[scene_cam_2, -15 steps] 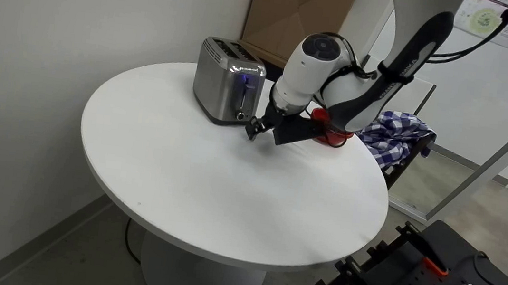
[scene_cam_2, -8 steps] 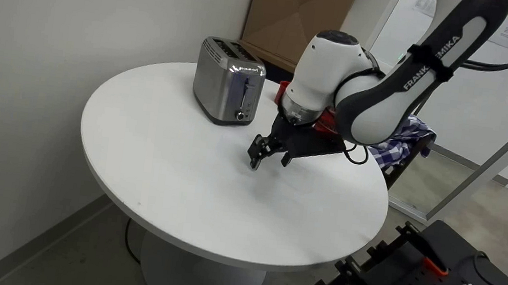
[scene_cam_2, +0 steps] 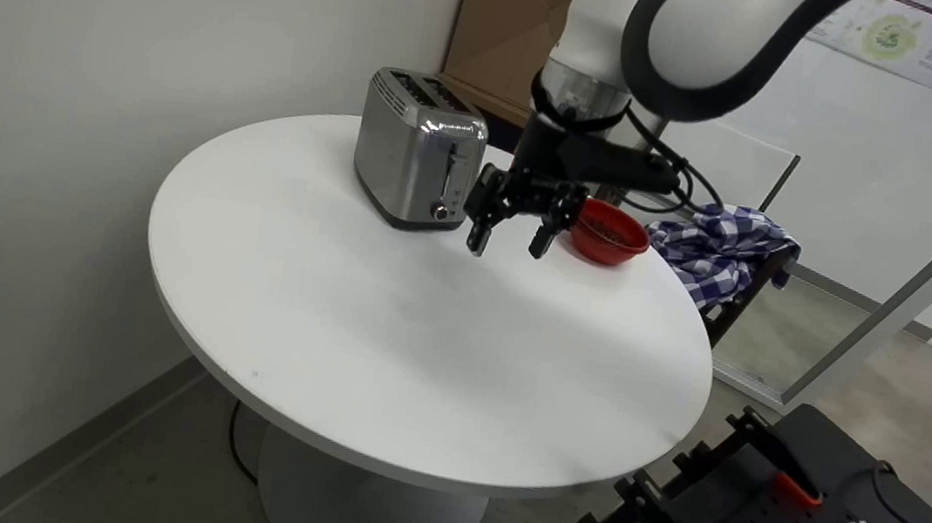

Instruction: Press a button on the toaster

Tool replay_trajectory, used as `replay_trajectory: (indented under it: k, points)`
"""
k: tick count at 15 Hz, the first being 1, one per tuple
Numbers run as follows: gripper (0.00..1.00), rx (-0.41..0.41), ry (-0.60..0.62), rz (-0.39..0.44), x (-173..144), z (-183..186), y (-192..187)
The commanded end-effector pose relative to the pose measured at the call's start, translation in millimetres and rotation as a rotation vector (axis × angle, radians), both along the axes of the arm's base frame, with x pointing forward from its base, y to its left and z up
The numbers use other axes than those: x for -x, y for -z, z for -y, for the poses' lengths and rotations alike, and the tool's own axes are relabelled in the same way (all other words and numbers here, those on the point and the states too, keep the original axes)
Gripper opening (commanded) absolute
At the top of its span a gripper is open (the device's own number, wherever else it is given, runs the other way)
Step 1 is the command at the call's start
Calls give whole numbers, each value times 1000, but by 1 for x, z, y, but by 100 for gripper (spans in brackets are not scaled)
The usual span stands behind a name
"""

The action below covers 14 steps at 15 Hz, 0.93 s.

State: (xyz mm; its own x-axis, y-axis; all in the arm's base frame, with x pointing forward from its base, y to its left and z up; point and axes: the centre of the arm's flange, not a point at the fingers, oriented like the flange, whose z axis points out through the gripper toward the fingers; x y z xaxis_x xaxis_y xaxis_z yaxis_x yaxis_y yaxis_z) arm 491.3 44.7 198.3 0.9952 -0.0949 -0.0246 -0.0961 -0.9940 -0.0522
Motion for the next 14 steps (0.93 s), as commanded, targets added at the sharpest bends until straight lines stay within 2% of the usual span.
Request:
replay_trajectory:
  k: [1,5,7,8,11,14]
  points:
    - [100,46,-38,-33,0,-1,-69]
    - [100,136,-57,-62,-4,-12,-111]
    - [100,116,-19,-77,-8,-12,-123]
    - [100,77,-23,-55,-14,-16,-98]
    - [100,101,-15,-37,-14,-20,-121]
    - [100,103,-12,-37,-14,-19,-122]
